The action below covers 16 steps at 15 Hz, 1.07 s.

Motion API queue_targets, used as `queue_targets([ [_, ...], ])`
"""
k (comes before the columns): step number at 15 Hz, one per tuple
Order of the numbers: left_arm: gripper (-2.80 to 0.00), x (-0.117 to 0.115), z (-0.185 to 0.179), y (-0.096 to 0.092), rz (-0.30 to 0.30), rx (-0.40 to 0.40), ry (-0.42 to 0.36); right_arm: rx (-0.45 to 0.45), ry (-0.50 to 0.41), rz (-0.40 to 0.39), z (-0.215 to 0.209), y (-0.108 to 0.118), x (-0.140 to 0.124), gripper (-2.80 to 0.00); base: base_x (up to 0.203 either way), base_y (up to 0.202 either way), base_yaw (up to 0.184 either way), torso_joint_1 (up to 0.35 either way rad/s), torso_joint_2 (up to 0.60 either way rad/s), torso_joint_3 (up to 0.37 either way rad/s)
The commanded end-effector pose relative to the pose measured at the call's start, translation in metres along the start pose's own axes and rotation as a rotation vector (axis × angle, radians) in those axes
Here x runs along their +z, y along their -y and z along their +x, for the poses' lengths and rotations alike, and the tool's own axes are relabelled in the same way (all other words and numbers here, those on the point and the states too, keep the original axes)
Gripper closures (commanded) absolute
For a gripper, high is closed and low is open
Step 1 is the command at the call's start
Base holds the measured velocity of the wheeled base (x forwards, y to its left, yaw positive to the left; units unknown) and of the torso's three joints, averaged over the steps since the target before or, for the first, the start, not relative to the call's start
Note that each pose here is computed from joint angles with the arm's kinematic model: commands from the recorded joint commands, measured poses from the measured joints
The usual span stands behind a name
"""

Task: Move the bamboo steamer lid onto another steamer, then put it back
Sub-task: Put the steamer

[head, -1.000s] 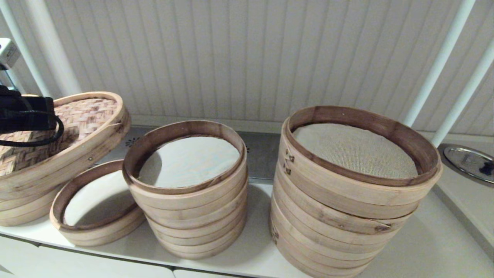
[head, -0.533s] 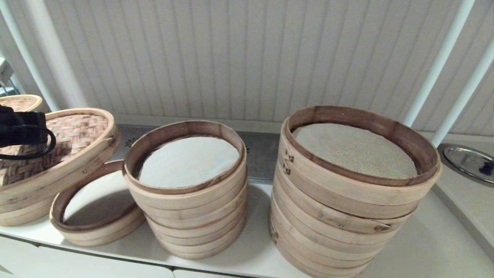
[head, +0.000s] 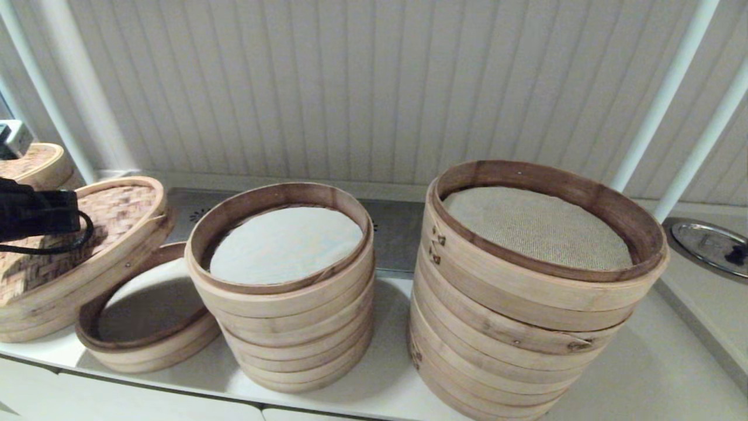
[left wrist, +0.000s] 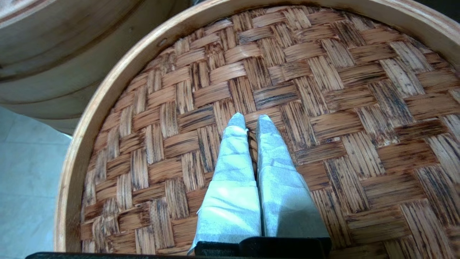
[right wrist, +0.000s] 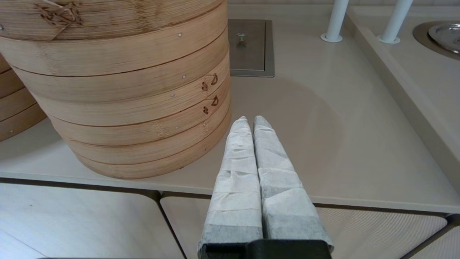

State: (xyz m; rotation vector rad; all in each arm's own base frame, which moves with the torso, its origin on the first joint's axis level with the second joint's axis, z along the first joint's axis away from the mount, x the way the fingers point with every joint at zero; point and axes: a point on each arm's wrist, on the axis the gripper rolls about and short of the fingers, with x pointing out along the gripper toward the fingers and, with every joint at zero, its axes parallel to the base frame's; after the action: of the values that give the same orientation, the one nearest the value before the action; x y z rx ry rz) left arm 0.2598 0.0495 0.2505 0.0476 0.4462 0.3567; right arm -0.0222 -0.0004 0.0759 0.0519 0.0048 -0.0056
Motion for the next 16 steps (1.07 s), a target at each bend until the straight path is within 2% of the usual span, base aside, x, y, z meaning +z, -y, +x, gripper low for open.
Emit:
queue_targets([
  [1, 0.0, -0.009, 0.015, 0.002, 0.008, 0.003, -0.044, 0.001, -0.001, 0.0, 0.0, 0.0, 0.0, 0.0, 0.0, 0.0, 0.0, 0.0, 0.0, 0.0],
  [9, 0.0, -0.022, 0.036, 0.014, 0.025, -0.018, -0.08, 0.001, -0.001, 0.0, 0.0, 0.0, 0.0, 0.0, 0.0, 0.0, 0.0, 0.0, 0.0, 0.0],
  [11, 0.0, -0.031, 0.047, 0.026, 0.042, -0.041, -0.076, 0.001, -0.001, 0.0, 0.0, 0.0, 0.0, 0.0, 0.0, 0.0, 0.0, 0.0, 0.0, 0.0],
  [16, 0.0, -0.044, 0.062, 0.04, 0.064, -0.06, -0.106, 0.001, -0.001, 0.0, 0.0, 0.0, 0.0, 0.0, 0.0, 0.0, 0.0, 0.0, 0.0, 0.0],
])
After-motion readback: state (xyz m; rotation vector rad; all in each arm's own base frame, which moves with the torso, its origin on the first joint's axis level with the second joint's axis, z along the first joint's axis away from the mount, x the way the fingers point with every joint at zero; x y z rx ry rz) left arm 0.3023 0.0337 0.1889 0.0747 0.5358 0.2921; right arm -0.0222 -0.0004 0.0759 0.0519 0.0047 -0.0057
